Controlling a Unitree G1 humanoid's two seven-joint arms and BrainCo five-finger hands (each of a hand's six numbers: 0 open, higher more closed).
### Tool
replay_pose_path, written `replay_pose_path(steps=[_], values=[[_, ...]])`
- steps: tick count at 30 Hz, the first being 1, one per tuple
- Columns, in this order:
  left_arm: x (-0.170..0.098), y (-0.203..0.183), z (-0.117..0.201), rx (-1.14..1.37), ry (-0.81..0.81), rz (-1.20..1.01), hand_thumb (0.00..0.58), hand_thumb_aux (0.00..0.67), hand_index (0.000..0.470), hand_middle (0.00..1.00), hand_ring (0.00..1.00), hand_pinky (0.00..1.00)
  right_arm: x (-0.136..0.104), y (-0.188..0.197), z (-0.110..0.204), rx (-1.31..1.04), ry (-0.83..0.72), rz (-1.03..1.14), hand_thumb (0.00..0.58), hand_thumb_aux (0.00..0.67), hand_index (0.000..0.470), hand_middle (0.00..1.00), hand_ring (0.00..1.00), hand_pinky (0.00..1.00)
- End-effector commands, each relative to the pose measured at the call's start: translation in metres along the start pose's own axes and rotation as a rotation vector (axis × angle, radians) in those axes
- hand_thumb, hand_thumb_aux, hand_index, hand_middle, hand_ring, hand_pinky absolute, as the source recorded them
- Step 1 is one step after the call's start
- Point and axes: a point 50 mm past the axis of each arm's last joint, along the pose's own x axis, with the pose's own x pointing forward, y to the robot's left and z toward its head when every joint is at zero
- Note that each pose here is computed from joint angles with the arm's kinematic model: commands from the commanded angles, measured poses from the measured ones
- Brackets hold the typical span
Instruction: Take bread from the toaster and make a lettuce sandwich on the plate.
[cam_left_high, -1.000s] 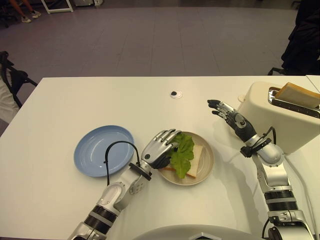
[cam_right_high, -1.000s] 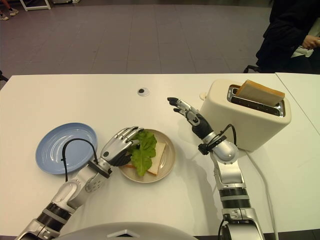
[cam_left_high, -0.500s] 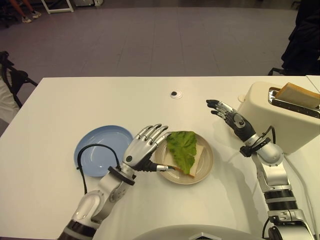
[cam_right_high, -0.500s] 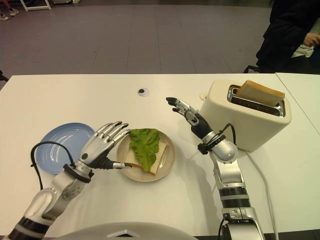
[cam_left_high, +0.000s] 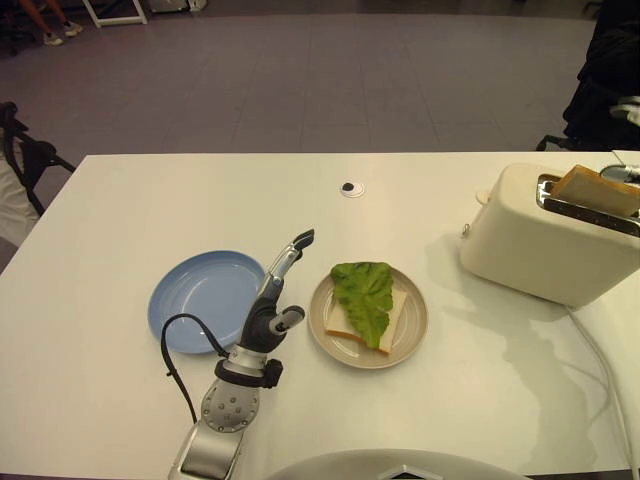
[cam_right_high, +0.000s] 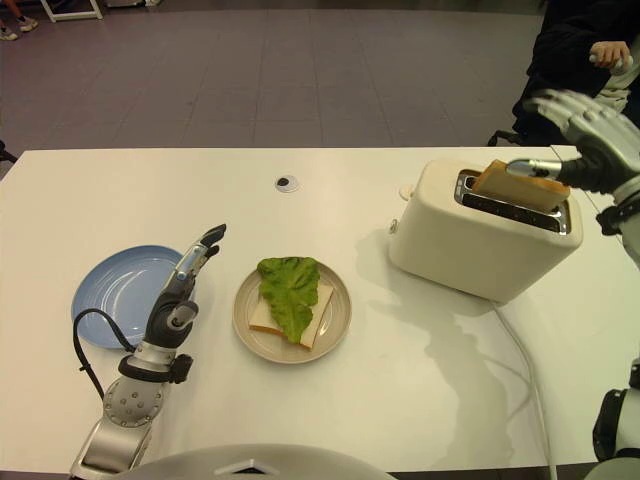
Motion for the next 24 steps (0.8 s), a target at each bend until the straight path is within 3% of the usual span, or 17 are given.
replay_pose_path(steps=[1, 2, 3, 5, 6, 21, 22, 23, 24], values=[[-0.003, -0.003, -0.001, -0.014, 0.016, -0.017, 0.000, 0.000, 0.000, 0.00, 0.00, 0.00, 0.003, 0.024, -0.009, -0.015, 0.029, 0.085, 0.000, 0.000, 0.000, 0.00, 0.00, 0.00], [-0.004, -0.004, -0.001, -0.017, 0.015, -0.022, 0.000, 0.000, 0.000, 0.00, 0.00, 0.00, 0.004, 0.031, -0.007, -0.007, 0.016, 0.110, 0.124, 0.076, 0.053, 0.00, 0.00, 0.00], [-0.003, -0.005, 0.000, -0.020, 0.015, -0.027, 0.000, 0.000, 0.000, 0.00, 0.00, 0.00, 0.006, 0.037, -0.004, 0.003, -0.002, 0.131, 0.425, 0.323, 0.227, 0.00, 0.00, 0.00], [-0.003, -0.007, 0.000, -0.022, 0.017, -0.039, 0.000, 0.000, 0.000, 0.00, 0.00, 0.00, 0.009, 0.042, 0.002, 0.025, -0.033, 0.143, 0.576, 0.612, 0.429, 0.00, 0.00, 0.00], [-0.003, -0.008, -0.001, -0.024, 0.018, -0.044, 0.000, 0.000, 0.000, 0.00, 0.00, 0.00, 0.011, 0.042, 0.004, 0.040, -0.046, 0.135, 0.580, 0.670, 0.470, 0.00, 0.00, 0.00], [-0.005, -0.011, -0.004, -0.029, 0.038, -0.060, 0.000, 0.000, 0.000, 0.00, 0.00, 0.00, 0.019, 0.026, 0.017, 0.210, -0.151, 0.093, 0.580, 0.670, 0.470, 0.00, 0.00, 0.00], [-0.005, -0.012, -0.004, -0.029, 0.039, -0.061, 0.000, 0.000, 0.000, 0.00, 0.00, 0.00, 0.019, 0.026, 0.017, 0.217, -0.152, 0.100, 0.565, 0.562, 0.394, 0.00, 0.00, 0.00], [-0.005, -0.012, -0.004, -0.030, 0.040, -0.062, 0.000, 0.000, 0.000, 0.00, 0.00, 0.00, 0.019, 0.025, 0.017, 0.222, -0.152, 0.105, 0.566, 0.565, 0.396, 0.00, 0.00, 0.00], [-0.005, -0.012, -0.004, -0.030, 0.041, -0.063, 0.000, 0.000, 0.000, 0.00, 0.00, 0.00, 0.020, 0.024, 0.017, 0.225, -0.150, 0.108, 0.580, 0.670, 0.470, 0.00, 0.00, 0.00]])
